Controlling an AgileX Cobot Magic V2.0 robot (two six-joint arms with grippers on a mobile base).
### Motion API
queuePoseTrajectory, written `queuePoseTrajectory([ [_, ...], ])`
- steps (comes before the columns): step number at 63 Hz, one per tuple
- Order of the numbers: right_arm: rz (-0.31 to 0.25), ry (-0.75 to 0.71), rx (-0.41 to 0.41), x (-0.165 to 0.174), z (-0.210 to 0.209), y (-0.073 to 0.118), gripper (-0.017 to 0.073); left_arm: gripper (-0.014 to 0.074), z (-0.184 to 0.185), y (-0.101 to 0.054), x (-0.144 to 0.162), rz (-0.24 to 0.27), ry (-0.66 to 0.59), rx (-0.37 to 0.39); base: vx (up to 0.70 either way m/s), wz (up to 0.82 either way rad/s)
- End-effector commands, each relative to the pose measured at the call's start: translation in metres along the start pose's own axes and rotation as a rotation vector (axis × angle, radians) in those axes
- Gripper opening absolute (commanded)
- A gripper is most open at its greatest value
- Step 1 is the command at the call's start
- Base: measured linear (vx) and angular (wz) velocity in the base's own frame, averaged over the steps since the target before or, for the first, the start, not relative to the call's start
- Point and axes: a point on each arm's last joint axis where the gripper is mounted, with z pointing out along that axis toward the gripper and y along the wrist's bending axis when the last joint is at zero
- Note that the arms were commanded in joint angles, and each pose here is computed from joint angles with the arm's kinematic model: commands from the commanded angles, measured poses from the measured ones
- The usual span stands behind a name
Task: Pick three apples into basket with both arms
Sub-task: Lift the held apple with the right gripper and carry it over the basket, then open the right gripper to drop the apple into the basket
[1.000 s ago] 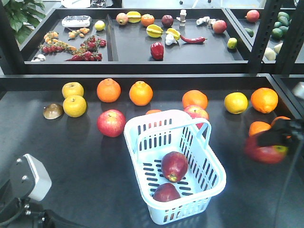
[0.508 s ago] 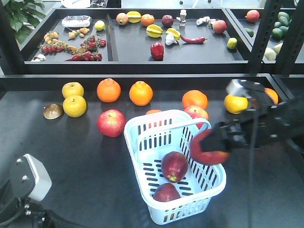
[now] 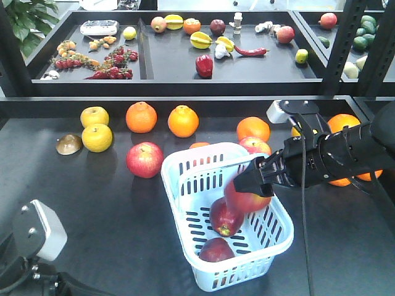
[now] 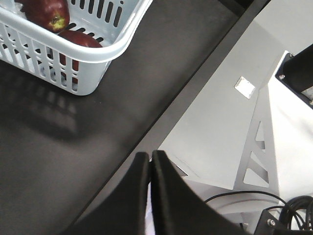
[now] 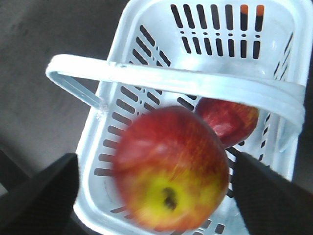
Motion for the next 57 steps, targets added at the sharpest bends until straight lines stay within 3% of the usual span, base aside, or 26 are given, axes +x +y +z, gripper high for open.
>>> queuePoseTrajectory([
  [1, -0.009, -0.080, -0.007, -0.011, -0.016, 0.008, 0.0654, -0.0006, -0.005, -0.005, -0.010, -0.021, -0.063, 0.015, 0.00, 0.00],
  [11, -0.007, -0.079, -0.010, -0.011, -0.016, 0.008, 0.0617, -0.0006, -0.005, -0.005, -0.010, -0.021, -0.063, 0.015, 0.00, 0.00],
  [19, -0.009, -0.041, -0.044, -0.008, -0.016, 0.011, 0.0519, -0.0006, -0.005, -0.005, -0.010, -0.021, -0.063, 0.015, 0.00, 0.00],
  [29, -0.032, -0.020, -0.079, -0.004, -0.026, 0.020, 0.0223, -0.0006, -0.005, -0.005, -0.010, -0.021, -0.063, 0.015, 0.00, 0.00],
  [36, -0.110, -0.053, -0.090, -0.002, -0.048, 0.033, -0.0016, -0.0006, -0.005, -0.005, -0.010, -0.021, -0.063, 0.015, 0.00, 0.00],
  [44, -0.184, -0.109, -0.092, 0.004, -0.079, 0.051, -0.0008, -0.0006, -0.005, -0.005, -0.010, -0.021, -0.063, 0.015, 0.00, 0.00],
  [51, -0.285, -0.148, -0.034, 0.022, -0.101, 0.061, -0.0006, -0.0006, -0.005, -0.005, -0.010, -0.021, -0.063, 0.015, 0.00, 0.00],
  [57, -0.292, -0.173, 0.026, 0.049, -0.106, 0.063, -0.0005, -0.0006, -0.005, -0.005, -0.010, -0.021, -0.064, 0.014, 0.00, 0.00],
])
